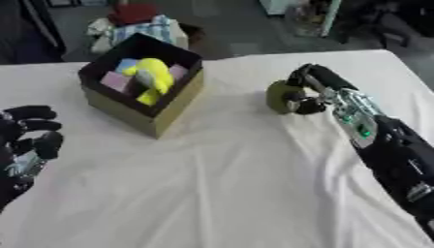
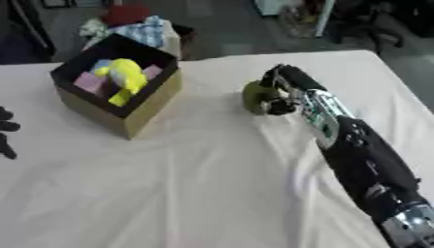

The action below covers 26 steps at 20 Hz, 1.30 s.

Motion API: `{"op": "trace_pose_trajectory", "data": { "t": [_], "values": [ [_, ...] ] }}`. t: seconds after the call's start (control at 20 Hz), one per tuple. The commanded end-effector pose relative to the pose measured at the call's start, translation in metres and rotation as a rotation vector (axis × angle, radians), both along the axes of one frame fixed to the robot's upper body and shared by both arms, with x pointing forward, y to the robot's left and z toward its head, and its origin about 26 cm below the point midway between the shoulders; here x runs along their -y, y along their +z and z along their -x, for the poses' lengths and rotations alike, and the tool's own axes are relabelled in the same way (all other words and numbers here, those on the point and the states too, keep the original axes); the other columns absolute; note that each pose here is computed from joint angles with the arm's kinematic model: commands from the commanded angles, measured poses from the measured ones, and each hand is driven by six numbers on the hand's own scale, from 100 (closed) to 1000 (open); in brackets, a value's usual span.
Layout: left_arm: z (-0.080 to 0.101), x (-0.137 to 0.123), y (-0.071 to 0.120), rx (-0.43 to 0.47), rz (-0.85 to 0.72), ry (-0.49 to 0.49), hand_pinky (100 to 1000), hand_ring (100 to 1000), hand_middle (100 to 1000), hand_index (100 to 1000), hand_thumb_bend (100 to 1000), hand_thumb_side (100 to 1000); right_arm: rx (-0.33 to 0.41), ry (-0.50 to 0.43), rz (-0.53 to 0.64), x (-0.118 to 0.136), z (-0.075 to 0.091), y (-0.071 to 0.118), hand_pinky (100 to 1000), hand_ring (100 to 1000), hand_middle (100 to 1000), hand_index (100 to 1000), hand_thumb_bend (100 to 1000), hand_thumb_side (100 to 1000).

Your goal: Pick up objects on the table and place them in the box.

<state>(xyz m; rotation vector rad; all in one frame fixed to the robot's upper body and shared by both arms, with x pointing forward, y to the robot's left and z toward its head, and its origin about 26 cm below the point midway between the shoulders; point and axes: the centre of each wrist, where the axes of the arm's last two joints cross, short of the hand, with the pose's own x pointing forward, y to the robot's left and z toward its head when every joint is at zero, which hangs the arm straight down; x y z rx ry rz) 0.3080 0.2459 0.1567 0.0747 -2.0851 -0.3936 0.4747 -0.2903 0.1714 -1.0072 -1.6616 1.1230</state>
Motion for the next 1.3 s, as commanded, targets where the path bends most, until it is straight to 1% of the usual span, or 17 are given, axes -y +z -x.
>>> {"op": "trace_pose_trajectory", "data": {
  "t": [0.05,0.15,0.3,0.45,0.55,0.65,0.9,1.1,1.15,1.2,1.25,1.3],
  "values": [
    [0.001,-0.003,0.007,0.025,-0.019,0.002,407,667,647,732,624,504,0.164,0.034,-0.069,-0.013,-0.001,0.039,645,562,299,406,100,100],
    [0.001,-0.003,0.007,0.024,-0.020,-0.001,407,667,647,732,625,504,0.207,0.065,-0.106,-0.026,-0.002,0.055,644,559,297,405,100,100],
    [0.001,-0.002,0.008,0.025,-0.020,-0.009,406,667,647,733,625,503,0.248,0.114,-0.137,-0.046,-0.003,0.077,645,558,298,405,100,100],
    [0.000,0.001,0.009,0.028,-0.021,-0.023,406,668,647,733,627,502,0.267,0.159,-0.149,-0.070,-0.007,0.090,646,558,301,409,100,100],
    [0.000,0.003,0.010,0.030,-0.021,-0.035,406,668,647,733,626,503,0.263,0.176,-0.153,-0.084,-0.010,0.092,646,557,303,412,100,100],
    [0.000,0.005,0.011,0.031,-0.023,-0.048,406,668,647,733,626,503,0.253,0.181,-0.161,-0.096,-0.014,0.091,646,557,304,413,100,100],
    [-0.001,0.009,0.013,0.034,-0.021,-0.070,405,668,646,733,627,503,0.228,0.176,-0.117,-0.116,-0.022,0.078,652,567,324,434,100,100],
    [-0.001,0.011,0.014,0.036,-0.018,-0.079,405,669,646,733,626,504,0.200,0.141,-0.086,-0.120,-0.027,0.060,664,590,417,527,100,100],
    [-0.001,0.011,0.014,0.036,-0.017,-0.081,405,669,646,733,626,504,0.198,0.134,-0.081,-0.121,-0.027,0.057,672,610,472,585,100,100],
    [-0.001,0.011,0.014,0.035,-0.017,-0.081,405,669,646,733,626,504,0.198,0.128,-0.071,-0.121,-0.028,0.054,686,643,544,670,124,129],
    [-0.001,0.011,0.014,0.035,-0.017,-0.081,405,669,645,733,626,504,0.199,0.125,-0.056,-0.121,-0.028,0.052,703,686,623,754,188,209],
    [-0.001,0.011,0.013,0.034,-0.016,-0.080,404,669,645,733,625,504,0.195,0.124,-0.035,-0.121,-0.028,0.051,736,751,757,873,292,319]
  ]
}}
